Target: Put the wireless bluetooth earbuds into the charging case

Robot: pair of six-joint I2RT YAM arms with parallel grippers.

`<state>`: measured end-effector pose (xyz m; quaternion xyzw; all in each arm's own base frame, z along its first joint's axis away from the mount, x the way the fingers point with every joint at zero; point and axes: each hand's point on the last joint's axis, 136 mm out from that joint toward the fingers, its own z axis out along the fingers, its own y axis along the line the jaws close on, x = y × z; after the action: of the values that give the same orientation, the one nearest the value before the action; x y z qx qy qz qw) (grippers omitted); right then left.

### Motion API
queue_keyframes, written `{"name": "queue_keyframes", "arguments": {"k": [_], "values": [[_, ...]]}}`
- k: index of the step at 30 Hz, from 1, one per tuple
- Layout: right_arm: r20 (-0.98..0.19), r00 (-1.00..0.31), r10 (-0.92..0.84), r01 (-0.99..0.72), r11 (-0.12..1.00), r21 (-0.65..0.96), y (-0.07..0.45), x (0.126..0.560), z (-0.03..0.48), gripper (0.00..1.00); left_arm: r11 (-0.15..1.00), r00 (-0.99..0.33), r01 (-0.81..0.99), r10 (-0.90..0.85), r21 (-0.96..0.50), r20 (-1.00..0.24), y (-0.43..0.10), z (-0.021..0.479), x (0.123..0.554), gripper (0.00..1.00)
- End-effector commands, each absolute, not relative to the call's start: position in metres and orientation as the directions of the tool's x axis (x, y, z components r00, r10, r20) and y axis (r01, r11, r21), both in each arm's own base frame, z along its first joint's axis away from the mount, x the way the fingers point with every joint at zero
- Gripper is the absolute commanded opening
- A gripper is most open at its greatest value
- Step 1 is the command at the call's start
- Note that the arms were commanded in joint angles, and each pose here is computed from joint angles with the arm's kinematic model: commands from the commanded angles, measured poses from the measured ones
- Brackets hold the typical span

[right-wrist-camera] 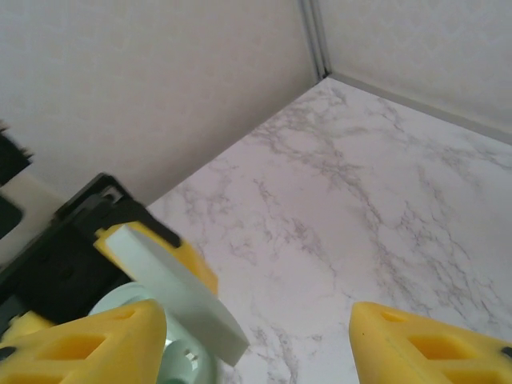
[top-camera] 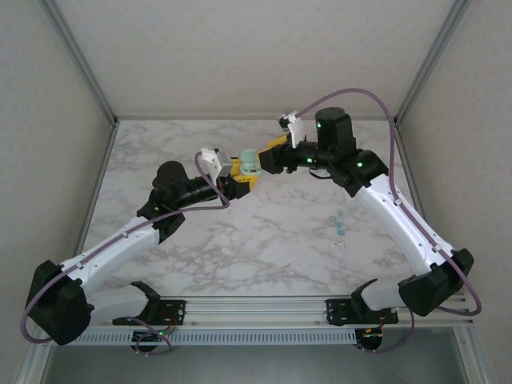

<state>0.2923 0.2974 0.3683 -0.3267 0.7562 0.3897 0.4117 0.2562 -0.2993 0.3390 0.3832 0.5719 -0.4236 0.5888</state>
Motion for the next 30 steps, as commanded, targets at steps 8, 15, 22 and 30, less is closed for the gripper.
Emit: {"name": "queue_keyframes", "arguments": {"k": [8, 15, 22, 30], "values": [[-0.887, -0.448, -0.111, -0.832, 0.416, 0.368, 0.295, 0.272, 0.407, 0.67, 0.418, 0.056, 0.909, -0.086, 0.015, -0.995, -0.289, 0.351, 0.258, 0.23], [-0.893, -0.445, -0.066, -0.744, 0.583, 0.328, 0.255, 0.268, 0.409, 0.68, 0.448, 0.061, 0.894, -0.097, 0.011, -0.993, -0.286, 0.351, 0.263, 0.23], [-0.66, -0.729, 0.184, -0.078, 0.935, 0.347, 0.119, 0.301, 0.294, 0.54, 0.444, 0.054, 0.896, -0.118, -0.004, -0.991, -0.284, 0.35, 0.261, 0.22], [-0.184, -0.922, 0.34, 0.268, 0.904, 0.333, 0.072, 0.271, 0.121, 0.35, 0.424, 0.043, 0.905, -0.13, -0.017, -0.991, -0.283, 0.351, 0.253, 0.23]]}}
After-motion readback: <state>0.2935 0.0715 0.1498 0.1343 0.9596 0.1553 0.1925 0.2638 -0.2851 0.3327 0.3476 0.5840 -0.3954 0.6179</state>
